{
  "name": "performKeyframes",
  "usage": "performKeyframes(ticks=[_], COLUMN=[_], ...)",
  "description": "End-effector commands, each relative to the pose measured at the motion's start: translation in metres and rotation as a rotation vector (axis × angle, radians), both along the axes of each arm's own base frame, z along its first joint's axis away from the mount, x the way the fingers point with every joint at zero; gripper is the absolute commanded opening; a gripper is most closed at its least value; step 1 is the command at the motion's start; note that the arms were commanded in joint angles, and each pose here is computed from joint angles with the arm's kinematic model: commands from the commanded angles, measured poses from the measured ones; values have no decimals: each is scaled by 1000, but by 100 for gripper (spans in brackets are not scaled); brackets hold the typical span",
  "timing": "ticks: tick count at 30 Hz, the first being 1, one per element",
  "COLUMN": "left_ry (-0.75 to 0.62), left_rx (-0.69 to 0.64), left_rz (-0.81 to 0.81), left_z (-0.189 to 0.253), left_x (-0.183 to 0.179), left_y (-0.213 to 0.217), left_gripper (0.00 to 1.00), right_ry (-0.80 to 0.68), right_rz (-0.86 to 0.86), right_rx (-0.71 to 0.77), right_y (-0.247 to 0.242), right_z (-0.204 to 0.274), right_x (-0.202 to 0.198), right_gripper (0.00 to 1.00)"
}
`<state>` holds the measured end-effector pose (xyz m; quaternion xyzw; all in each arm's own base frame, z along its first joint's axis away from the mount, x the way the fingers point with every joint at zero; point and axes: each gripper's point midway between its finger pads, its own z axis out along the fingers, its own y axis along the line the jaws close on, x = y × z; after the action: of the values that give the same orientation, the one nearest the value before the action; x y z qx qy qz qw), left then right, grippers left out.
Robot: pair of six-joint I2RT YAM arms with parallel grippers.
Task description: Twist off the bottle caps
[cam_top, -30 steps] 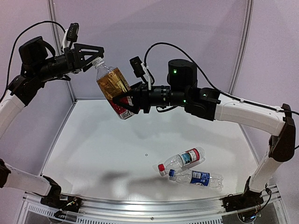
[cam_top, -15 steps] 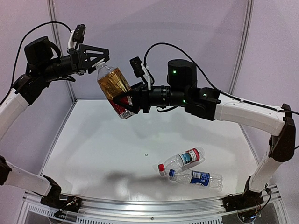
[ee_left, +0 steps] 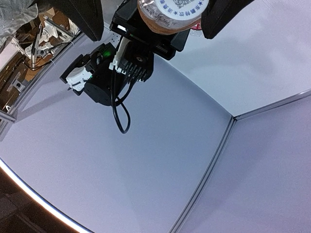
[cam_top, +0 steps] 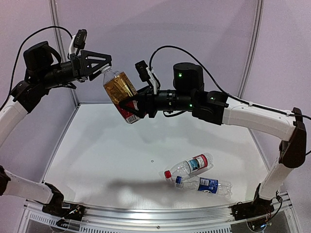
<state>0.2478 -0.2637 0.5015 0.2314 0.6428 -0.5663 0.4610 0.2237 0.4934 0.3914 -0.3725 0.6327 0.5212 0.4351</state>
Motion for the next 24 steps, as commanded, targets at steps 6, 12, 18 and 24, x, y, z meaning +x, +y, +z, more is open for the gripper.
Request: performKeyframes(ticks=[6,12,18,24], left_ry=[45,56,83,134], left_rx=[27,23,33,67], left_rz=[90,170,242,363], left_z=[-16,-16,-20,-31], left_x=[-8,4,17,30], left_y=[17,23,28,45], left_gripper=[50,40,29,21], right_ry=[30,44,50,47], right_rz=[-51,-2,9,-2], right_rx=[-29,-34,-50,-66], right_y=[-2,2,2,-1], right_z=[-11,-14,-17,-21], right_x=[19,12,9,10], right_gripper=[0,0,0,0])
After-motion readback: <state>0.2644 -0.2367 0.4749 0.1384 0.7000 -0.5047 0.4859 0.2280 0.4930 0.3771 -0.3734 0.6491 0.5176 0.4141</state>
